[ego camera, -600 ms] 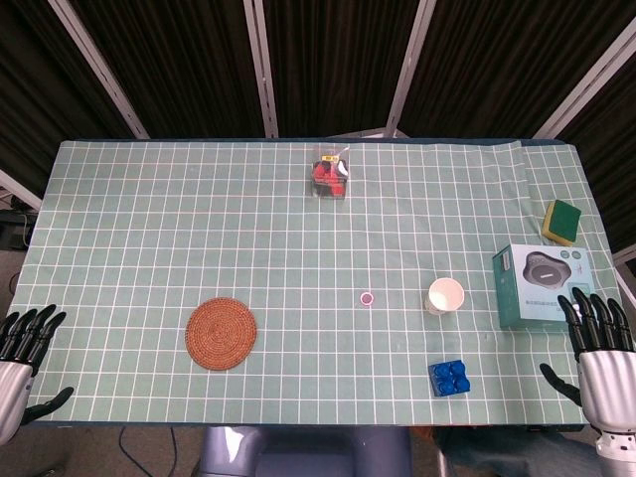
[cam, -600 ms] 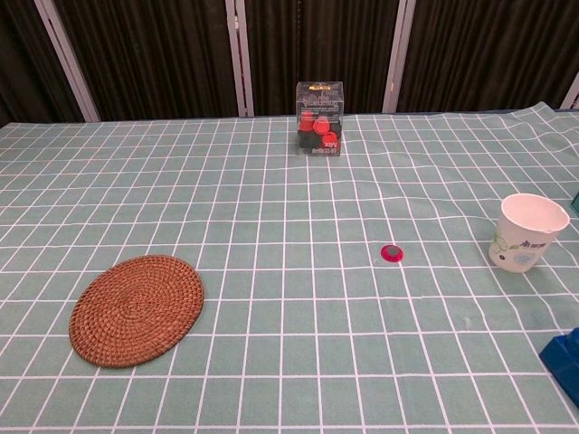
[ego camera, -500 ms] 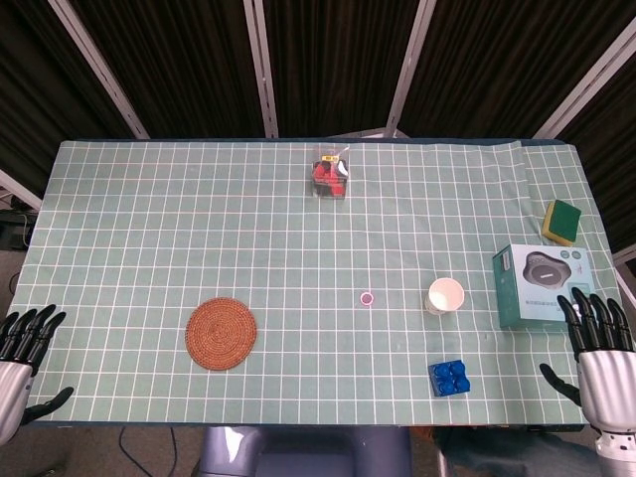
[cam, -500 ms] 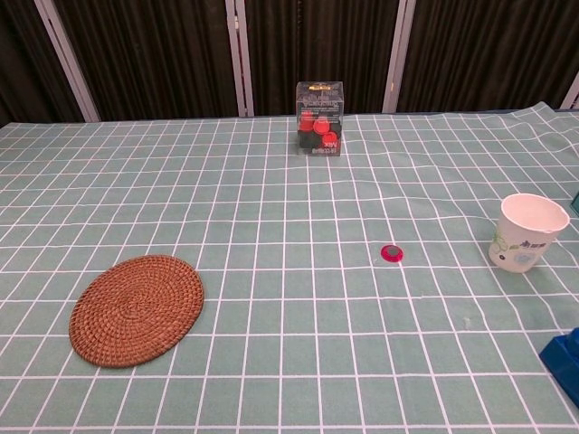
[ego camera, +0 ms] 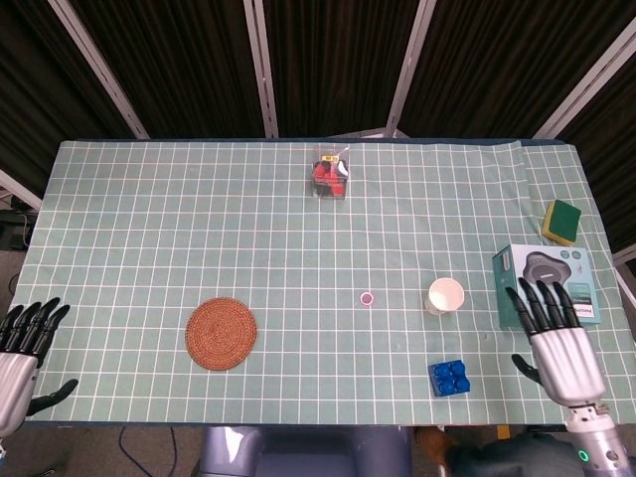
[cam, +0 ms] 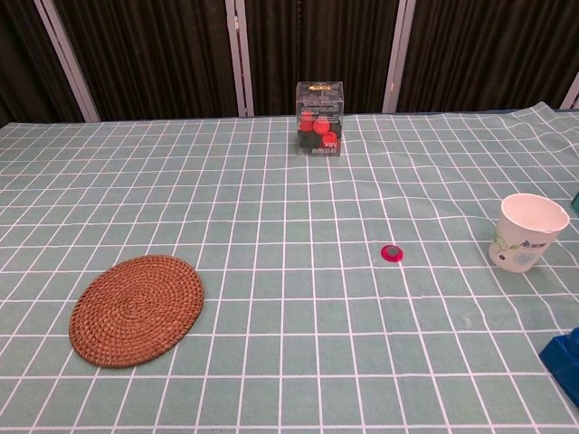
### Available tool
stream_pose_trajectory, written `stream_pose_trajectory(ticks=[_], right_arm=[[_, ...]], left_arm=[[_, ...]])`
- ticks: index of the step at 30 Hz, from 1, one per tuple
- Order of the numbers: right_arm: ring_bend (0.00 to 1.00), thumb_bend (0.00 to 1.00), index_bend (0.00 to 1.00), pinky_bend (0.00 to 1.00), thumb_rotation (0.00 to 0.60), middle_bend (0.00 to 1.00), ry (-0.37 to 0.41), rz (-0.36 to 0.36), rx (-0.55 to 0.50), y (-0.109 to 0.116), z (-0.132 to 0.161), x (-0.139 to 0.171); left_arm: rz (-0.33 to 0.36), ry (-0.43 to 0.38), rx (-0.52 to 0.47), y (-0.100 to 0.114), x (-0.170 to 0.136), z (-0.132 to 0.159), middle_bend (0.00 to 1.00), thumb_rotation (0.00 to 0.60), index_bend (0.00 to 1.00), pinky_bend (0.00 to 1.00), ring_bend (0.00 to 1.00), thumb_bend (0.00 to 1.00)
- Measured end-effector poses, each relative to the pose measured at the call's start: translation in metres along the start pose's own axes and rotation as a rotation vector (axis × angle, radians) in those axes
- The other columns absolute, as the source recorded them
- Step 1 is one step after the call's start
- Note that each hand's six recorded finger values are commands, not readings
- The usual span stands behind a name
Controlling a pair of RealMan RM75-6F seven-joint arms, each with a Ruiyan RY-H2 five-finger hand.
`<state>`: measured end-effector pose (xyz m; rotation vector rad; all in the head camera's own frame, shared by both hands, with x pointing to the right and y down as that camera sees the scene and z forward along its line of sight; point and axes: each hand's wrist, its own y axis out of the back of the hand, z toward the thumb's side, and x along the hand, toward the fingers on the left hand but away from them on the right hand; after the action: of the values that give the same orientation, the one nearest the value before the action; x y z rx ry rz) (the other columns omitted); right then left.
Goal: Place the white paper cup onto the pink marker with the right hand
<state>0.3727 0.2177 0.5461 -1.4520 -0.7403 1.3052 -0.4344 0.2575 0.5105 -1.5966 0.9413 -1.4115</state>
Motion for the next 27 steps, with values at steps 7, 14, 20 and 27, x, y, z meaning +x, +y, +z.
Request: stream_pose_trajectory(ticks=[7, 14, 20, 27], right_arm=[[0.00, 0.00, 0.00, 0.00, 0.600, 0.00, 0.219, 0.093, 0.202, -0.014, 0.049, -0.057], [0.00, 0.00, 0.00, 0.00, 0.600, 0.00, 0.385, 0.123, 0.465, -0.038, 0.095, -0.087], [0.00, 0.00, 0.00, 0.00, 0.600, 0.00, 0.467, 0.150, 0.654, -0.068, 0.119, -0.099], [0.00, 0.00, 0.00, 0.00, 0.600, 0.00, 0.478, 0.185, 0.811, -0.097, 0.118, -0.104]], left_arm=[[0.002, 0.027, 0.031, -0.007, 0.007, -0.002, 0.00, 0.600, 0.00, 0.00, 0.00, 0.00], [-0.019, 0.068, 0.038, -0.014, 0.014, -0.010, 0.00, 0.600, 0.00, 0.00, 0.00, 0.00], [-0.046, 0.088, 0.051, -0.021, 0.020, -0.013, 0.00, 0.600, 0.00, 0.00, 0.00, 0.00], [-0.050, 0.097, 0.051, -0.022, 0.022, -0.014, 0.00, 0.600, 0.00, 0.00, 0.00, 0.00]])
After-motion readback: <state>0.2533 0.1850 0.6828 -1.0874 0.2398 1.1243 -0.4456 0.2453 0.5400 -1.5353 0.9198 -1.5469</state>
